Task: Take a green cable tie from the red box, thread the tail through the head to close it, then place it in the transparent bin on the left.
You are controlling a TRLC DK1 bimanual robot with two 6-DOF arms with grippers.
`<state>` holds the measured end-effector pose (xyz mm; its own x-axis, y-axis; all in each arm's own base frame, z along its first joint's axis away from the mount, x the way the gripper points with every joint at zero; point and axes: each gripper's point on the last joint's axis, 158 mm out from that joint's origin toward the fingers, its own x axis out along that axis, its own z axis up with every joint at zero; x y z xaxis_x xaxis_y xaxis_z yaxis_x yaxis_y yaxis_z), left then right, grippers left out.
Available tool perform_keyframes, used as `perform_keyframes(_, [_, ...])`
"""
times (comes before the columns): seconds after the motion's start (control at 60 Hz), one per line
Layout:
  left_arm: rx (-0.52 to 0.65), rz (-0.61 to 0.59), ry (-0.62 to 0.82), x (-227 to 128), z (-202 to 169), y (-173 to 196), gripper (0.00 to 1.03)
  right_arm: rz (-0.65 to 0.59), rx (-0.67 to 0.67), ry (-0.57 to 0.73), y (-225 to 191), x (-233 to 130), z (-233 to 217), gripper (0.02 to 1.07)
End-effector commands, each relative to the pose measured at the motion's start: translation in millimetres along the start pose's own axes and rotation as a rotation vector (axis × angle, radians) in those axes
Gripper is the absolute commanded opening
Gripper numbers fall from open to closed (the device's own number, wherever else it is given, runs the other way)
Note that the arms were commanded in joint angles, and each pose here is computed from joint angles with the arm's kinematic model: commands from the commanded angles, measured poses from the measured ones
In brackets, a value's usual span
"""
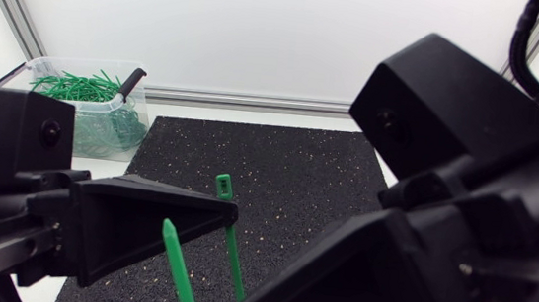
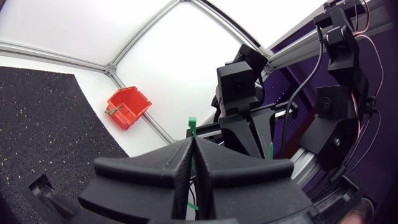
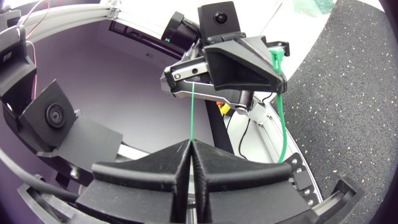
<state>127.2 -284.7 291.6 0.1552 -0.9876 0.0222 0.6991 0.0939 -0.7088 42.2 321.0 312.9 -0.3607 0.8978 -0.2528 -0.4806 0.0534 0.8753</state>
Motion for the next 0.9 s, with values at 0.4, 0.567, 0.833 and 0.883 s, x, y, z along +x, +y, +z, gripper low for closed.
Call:
perform_keyframes(0.4, [0.017, 0.018, -0.068, 1.3, 27.8, 5.1, 0.04, 0.025, 0.254, -0.098, -3.7, -27.2, 57.7, 0.08])
perform_keyframes(0.567, [0.016, 0.026, -0.075, 1.9, 32.3, 7.4, 0.04, 0.031, 0.337, -0.114, -14.2, -34.1, 68.5, 0.08])
perform_keyframes(0.833, [0.023, 0.036, -0.097, 2.8, 41.9, 11.8, 0.04, 0.029, 0.400, -0.096, -23.0, -33.6, 68.4, 0.08])
perform_keyframes(0.883, [0.026, 0.034, -0.101, 2.8, 43.2, 11.4, 0.04, 0.027, 0.413, -0.091, -26.1, -32.8, 67.9, 0.08])
